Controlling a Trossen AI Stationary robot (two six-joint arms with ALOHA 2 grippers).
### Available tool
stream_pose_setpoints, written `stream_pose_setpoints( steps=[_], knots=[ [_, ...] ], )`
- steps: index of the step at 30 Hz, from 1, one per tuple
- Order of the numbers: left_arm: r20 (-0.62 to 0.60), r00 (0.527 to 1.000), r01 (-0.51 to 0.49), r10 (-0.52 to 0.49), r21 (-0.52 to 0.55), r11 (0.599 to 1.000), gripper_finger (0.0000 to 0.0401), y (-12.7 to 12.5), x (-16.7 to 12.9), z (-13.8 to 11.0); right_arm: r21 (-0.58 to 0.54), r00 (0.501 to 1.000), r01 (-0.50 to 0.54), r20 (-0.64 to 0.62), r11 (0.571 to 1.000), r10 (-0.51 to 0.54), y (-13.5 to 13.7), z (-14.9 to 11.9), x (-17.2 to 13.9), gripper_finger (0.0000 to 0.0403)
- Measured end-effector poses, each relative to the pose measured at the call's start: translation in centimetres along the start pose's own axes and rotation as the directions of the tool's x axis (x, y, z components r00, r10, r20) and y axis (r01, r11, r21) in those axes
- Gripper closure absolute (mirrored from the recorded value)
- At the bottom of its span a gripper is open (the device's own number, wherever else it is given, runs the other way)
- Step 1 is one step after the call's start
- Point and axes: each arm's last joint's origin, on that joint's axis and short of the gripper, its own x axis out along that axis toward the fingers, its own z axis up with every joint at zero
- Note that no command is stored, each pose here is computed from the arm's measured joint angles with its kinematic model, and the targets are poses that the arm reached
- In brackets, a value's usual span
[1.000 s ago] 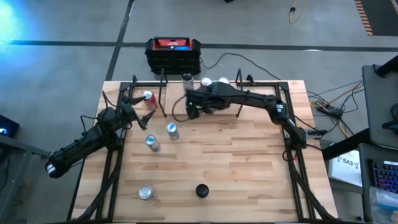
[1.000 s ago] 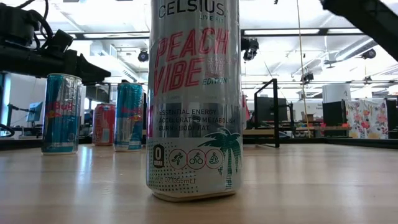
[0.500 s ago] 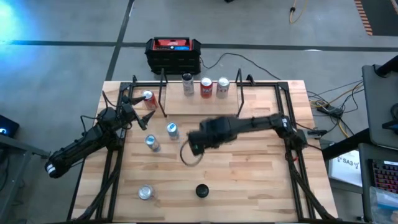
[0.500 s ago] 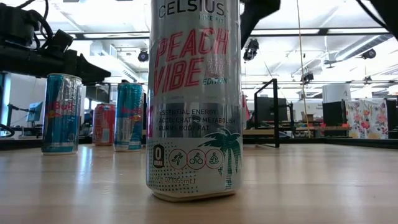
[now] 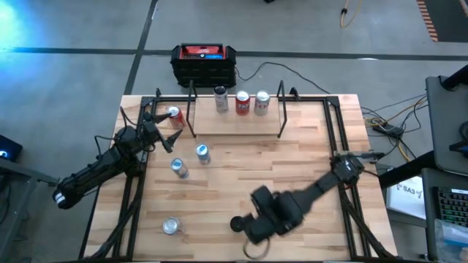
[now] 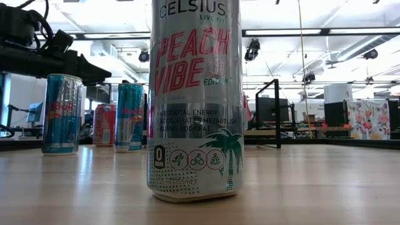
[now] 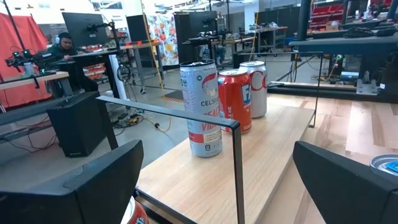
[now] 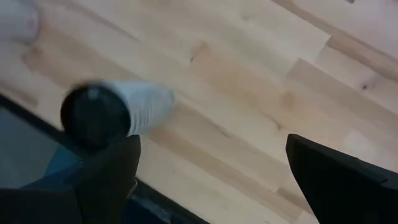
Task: Place canned beverage on shelf
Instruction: Put the top blue soda can on the shelf
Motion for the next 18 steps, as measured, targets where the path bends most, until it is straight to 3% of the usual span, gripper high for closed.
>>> stream_pose_setpoints(
  steps=[5, 11, 18],
  knots=[
    [-0.001, 1.0, 0.0, 0.0, 0.0, 1.0, 0.0003, 0.0, 0.0, 0.0, -0.031, 0.994, -0.007, 0.109, 1.0, 0.01, -0.3, -3.9, -0.3, 0.0016],
    [-0.001, 1.0, 0.0, 0.0, 0.0, 1.0, 0.0003, 0.0, 0.0, 0.0, 0.031, 0.971, 0.006, 0.238, 1.0, -0.014, -1.3, -7.4, 1.0, 0.0016],
    [0.0, 1.0, 0.0, 0.0, 0.0, 1.0, 0.0003, 0.0, 0.0, 0.0, 0.062, 0.9, -0.034, 0.436, 0.998, 0.004, -1.7, -8.1, 2.1, 0.0016]
  ],
)
